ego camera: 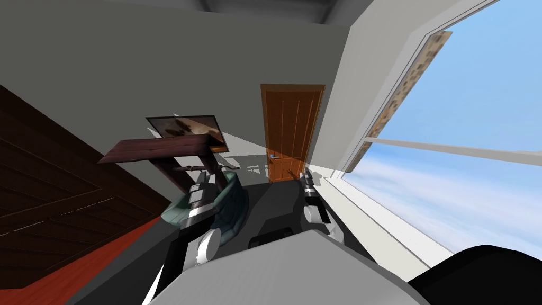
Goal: Pull the door open
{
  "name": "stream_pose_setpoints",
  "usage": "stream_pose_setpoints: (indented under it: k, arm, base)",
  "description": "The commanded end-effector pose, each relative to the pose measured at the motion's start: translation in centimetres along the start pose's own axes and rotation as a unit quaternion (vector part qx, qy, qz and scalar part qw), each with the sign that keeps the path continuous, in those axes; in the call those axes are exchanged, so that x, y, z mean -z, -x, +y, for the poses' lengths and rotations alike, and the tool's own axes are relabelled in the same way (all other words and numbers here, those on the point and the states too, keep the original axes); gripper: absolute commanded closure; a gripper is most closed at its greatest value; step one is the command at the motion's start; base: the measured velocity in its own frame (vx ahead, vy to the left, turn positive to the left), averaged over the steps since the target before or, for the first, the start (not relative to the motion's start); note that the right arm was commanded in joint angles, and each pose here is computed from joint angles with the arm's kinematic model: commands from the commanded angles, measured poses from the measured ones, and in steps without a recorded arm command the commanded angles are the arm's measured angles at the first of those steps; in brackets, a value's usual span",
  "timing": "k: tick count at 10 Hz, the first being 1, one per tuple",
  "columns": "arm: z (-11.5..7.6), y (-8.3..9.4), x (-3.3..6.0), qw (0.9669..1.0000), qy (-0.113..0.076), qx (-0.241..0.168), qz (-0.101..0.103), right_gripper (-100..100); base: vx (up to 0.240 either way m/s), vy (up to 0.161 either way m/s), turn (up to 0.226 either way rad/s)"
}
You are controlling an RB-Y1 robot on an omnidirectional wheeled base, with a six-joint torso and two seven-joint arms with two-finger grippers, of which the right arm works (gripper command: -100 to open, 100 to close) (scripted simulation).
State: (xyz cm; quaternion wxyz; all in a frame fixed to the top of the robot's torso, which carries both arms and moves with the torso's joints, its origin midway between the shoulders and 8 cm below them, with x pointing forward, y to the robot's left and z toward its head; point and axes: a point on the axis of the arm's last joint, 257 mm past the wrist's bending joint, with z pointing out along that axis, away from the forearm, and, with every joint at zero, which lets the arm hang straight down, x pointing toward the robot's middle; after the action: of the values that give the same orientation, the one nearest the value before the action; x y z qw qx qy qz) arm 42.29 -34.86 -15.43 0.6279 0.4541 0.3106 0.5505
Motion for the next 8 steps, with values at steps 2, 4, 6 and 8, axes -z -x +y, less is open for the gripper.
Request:
stream_pose_setpoints:
  k: [2, 4, 6, 8]
  arm:
    - [-1.7, 1.1, -0.04, 0.9998, -0.009, 0.011, -0.011, -100]
    - [-2.4, 1.5, -0.05, 0.9997, -0.013, 0.015, -0.015, -100]
    - [-3.7, 2.4, -0.03, 0.9992, -0.021, 0.022, -0.025, -100]
    - [-4.8, 3.2, -0.06, 0.9986, -0.027, 0.029, -0.034, -100]
  base:
    - [0.094, -0.011, 0.164]
    - [0.055, -0.020, 0.070]
    - [0.082, -0.026, 0.169]
    - [0.102, -0.020, 0.160]
